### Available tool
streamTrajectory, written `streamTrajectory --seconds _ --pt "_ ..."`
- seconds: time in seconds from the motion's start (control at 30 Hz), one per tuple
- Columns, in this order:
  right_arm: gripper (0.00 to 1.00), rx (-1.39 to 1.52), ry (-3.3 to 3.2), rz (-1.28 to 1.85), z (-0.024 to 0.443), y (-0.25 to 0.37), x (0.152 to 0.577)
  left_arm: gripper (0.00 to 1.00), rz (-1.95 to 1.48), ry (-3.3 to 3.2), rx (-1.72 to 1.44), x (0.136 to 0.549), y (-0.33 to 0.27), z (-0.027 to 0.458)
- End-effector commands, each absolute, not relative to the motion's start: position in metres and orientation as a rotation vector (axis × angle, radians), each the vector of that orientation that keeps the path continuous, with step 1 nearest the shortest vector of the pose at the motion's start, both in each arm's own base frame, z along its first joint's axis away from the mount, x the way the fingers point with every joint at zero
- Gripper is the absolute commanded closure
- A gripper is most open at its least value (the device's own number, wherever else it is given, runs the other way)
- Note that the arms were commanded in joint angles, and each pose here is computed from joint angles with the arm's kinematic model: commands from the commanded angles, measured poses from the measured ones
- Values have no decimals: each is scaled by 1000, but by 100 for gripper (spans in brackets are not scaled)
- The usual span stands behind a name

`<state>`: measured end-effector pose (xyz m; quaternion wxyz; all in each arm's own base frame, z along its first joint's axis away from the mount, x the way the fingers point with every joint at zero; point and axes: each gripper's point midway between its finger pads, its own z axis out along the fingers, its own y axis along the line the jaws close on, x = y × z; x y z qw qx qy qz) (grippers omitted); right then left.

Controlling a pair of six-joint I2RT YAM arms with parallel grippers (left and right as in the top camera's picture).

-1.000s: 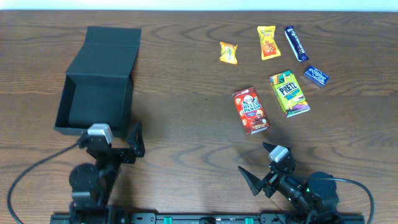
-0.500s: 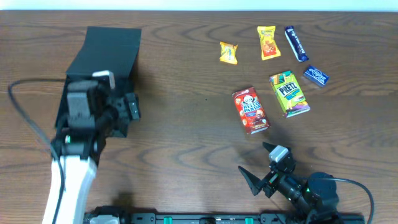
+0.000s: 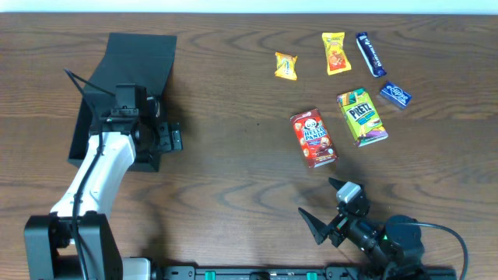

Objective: Pack container
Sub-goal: 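Hook the left gripper over the black box's near wall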

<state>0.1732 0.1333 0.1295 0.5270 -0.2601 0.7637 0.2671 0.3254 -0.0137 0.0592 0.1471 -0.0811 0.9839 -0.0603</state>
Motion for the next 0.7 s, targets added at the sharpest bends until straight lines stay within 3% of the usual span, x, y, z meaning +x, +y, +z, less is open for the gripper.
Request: streamTrajectory --seconds 0.0,0.17,0.2,0.3,0.4,0.53,0.67 --pt "1 -621 1823 632 129 132 174 5 -151 2813 -211 335 -12 60" --pt "1 -621 1822 632 129 132 174 3 -143 2797 -210 342 -11 56" --pt "1 -621 1823 632 129 132 174 6 -132 2791 -211 344 -9 56" --pt "1 -621 1823 632 129 132 174 46 -132 2774 -210 348 -9 57" --pt "1 -621 1823 632 129 132 174 67 -131 2762 -208 351 -9 58" --pt "0 -621 1822 632 129 132 174 85 -80 2748 -217 354 -3 58" --pt "1 -621 1823 632 129 132 174 94 -17 2748 -228 354 5 57"
